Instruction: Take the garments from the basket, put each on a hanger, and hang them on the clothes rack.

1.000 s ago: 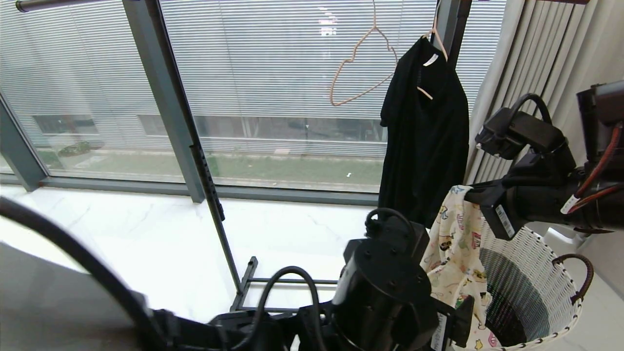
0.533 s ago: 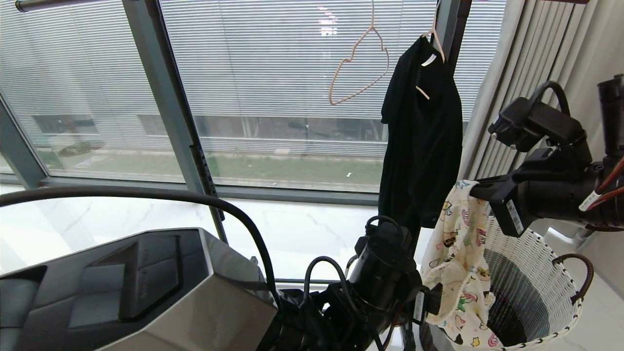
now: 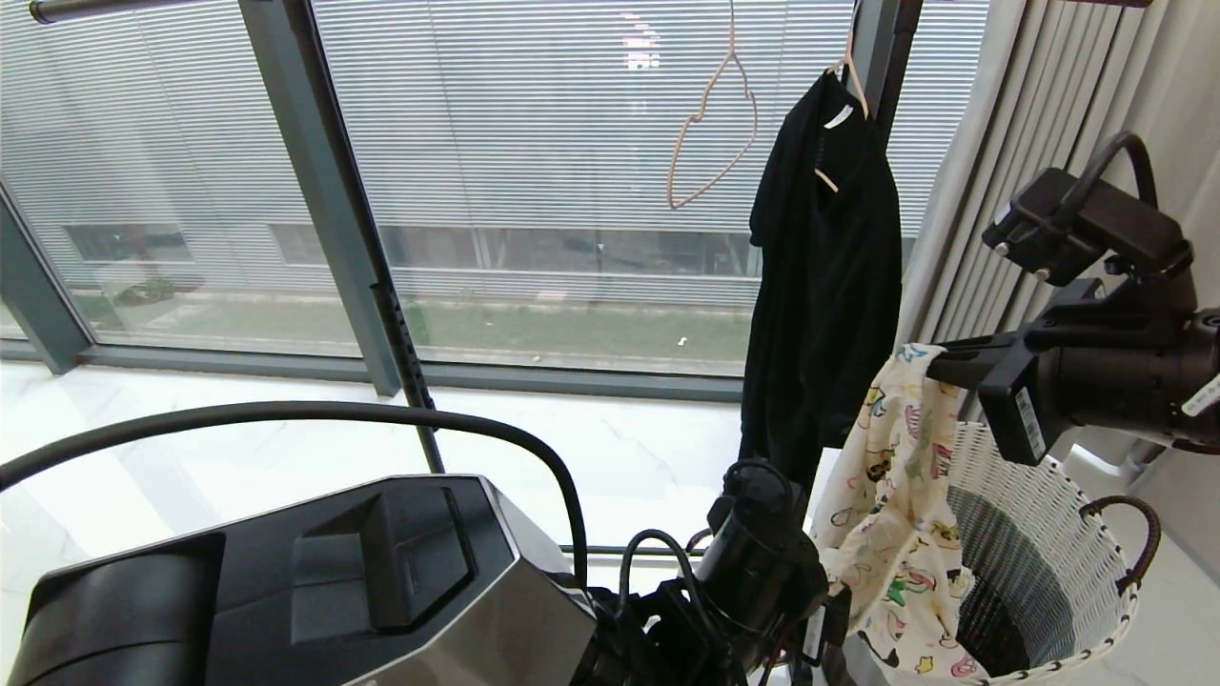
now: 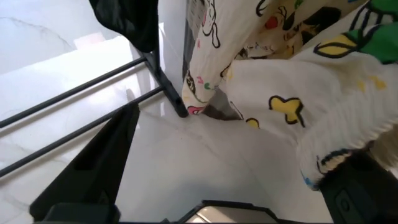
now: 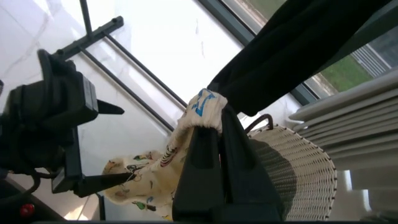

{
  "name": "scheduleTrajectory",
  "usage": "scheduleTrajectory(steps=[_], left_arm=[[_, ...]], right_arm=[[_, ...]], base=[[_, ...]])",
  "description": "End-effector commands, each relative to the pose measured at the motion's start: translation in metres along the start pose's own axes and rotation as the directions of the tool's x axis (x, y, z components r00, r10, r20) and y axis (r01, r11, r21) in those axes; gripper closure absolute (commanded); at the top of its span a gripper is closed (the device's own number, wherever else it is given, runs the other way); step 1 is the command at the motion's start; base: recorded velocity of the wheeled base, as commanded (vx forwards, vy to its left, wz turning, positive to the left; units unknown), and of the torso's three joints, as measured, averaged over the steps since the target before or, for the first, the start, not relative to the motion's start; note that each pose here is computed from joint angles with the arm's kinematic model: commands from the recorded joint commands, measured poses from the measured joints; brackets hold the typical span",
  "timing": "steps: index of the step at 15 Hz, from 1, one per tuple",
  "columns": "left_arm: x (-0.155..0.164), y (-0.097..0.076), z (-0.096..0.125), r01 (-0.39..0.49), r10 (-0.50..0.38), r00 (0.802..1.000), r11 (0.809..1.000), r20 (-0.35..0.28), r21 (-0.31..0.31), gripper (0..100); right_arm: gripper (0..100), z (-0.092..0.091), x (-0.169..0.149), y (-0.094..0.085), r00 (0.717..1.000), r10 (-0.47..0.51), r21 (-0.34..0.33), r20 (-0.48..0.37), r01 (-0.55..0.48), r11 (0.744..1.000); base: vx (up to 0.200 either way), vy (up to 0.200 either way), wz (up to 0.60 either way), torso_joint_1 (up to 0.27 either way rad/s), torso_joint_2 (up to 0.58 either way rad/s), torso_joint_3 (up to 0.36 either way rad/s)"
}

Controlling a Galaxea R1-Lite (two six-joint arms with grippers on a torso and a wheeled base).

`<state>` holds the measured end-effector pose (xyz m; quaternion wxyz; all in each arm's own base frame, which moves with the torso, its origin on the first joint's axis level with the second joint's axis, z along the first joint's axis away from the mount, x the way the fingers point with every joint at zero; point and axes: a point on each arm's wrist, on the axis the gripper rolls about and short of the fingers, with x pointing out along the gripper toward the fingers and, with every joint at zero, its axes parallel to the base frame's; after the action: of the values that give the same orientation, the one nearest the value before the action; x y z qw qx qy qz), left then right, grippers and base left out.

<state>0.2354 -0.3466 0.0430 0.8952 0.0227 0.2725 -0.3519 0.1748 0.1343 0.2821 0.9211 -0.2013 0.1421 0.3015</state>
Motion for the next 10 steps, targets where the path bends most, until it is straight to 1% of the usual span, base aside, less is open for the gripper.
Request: scheduleTrajectory(steps=[1,3,4,6,7,8,9,10], left_arm=[[-0.001,-0.001,0.001,-0.001,0.001,1.000,1.000,0.003,-0.002,100],[-0.007,-0.003,0.000,-0.002,0.002,1.000,1.000,0.000,0.002,100],[-0.019,-0.001,0.000,-0.016,0.016,1.000,1.000,-0.004,0.006,100],[-0.051,0.003,-0.001,-0.014,0.014,1.000,1.000,-0.018,0.016,100],[-0.071,0.007,-0.003,-0.017,0.017,1.000,1.000,-0.023,0.018,100],[-0.089,0.011,-0.003,-0.025,0.026,0.999,1.000,-0.019,0.017,100],[-0.098,0.013,-0.003,-0.036,0.036,0.999,0.999,-0.013,0.018,100],[-0.124,0.018,0.002,-0.104,0.103,0.994,0.994,0.039,0.030,100]], right_arm=[[100,0.001,-0.003,0.001,1.000,0.007,-0.003,0.011,-0.007,1.000],[100,0.001,-0.002,0.001,1.000,0.006,-0.003,0.011,-0.006,1.000],[100,0.000,0.001,0.001,1.000,0.006,0.004,-0.001,-0.006,1.000],[100,-0.003,0.012,0.003,0.999,0.014,0.061,-0.030,-0.012,0.998],[100,-0.005,0.019,0.004,0.999,0.021,0.081,-0.050,-0.017,0.997],[100,-0.007,0.025,0.005,0.997,0.026,0.087,-0.068,-0.020,0.996],[100,-0.008,0.029,0.006,0.997,0.030,0.089,-0.076,-0.023,0.996],[100,-0.010,0.037,0.009,0.994,0.039,0.092,-0.099,-0.030,0.995]], base=[[0.000,0.000,0.00,0.000,0.00,0.000],[0.000,0.000,0.00,0.000,0.00,0.000],[0.000,0.000,0.00,0.000,0.00,0.000],[0.000,0.000,0.00,0.000,0.00,0.000],[0.000,0.000,0.00,0.000,0.00,0.000],[0.000,0.000,0.00,0.000,0.00,0.000],[0.000,0.000,0.00,0.000,0.00,0.000],[0.000,0.000,0.00,0.000,0.00,0.000]])
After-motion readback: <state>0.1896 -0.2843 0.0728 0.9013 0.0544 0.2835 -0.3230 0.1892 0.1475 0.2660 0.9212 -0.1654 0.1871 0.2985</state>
